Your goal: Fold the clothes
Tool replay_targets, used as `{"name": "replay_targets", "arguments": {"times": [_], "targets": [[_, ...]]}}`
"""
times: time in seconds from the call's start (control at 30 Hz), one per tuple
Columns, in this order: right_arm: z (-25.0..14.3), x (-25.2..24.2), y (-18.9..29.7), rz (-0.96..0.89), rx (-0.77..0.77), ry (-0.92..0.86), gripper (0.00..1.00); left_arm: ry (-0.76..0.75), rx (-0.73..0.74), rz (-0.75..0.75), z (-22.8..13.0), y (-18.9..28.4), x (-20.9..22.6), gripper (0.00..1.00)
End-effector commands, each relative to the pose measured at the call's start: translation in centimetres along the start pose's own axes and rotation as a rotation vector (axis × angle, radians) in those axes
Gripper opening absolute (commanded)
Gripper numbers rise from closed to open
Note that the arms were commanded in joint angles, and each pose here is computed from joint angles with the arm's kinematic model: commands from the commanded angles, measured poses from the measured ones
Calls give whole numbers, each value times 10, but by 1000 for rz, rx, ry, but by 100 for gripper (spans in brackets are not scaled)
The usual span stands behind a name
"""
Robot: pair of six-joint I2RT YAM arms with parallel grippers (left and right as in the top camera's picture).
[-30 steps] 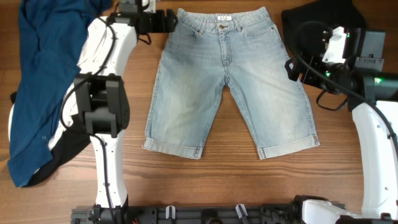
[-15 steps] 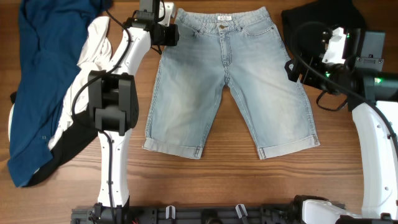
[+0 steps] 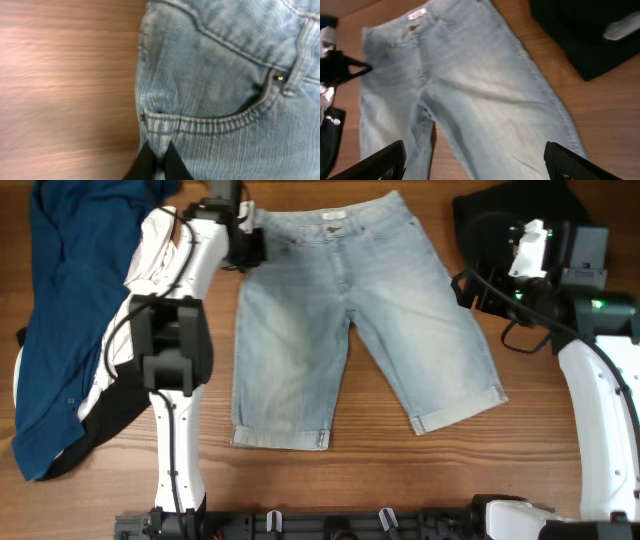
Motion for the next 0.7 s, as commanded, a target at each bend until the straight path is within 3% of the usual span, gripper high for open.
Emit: {"name": "replay_targets", "arguments": {"times": [0.0, 0.13, 0.17, 0.2, 0.23, 0.3, 0.43, 0.47, 0.5, 0.57, 0.67], "targets": [[-2, 9, -36, 39, 84, 5, 89, 235, 48, 185, 0, 68, 73, 4], [-9, 13, -87, 43, 189, 3, 88, 334, 247, 353, -32, 108, 120, 4], [-12, 12, -102, 26, 220, 5, 88, 348, 286, 389, -38, 112, 128, 13], [-15, 10, -112, 10, 242, 6, 89, 355, 303, 411, -40, 115, 133, 40], [-20, 6, -127, -16, 282, 5, 89, 357, 311, 432, -42, 117, 137, 60], [-33, -2, -146, -70, 363, -10, 88, 350, 316, 465, -44, 121, 140, 79], [-55, -21, -151, -302, 470, -110, 88, 344, 217, 443, -41, 159, 130, 87], [-58, -23, -151, -318, 475, -106, 88, 344, 148, 423, -38, 179, 124, 88], [-62, -26, -152, -338, 486, -98, 86, 341, 88, 401, -38, 200, 119, 98], [-68, -28, -158, -329, 496, -59, 80, 332, -18, 360, -40, 235, 109, 100], [-74, -30, -167, -307, 482, -11, 79, 324, -122, 302, -42, 266, 99, 100]]}}
Point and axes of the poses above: each gripper's point midway between its finger pads, its own y axis back along the fingers, its own x axis along the line the jaws close on, z = x × y, the point moved 9 cm from there along y, back along the fingers, and after that the axes turned 9 degrees about y, right-handed, at the moved point
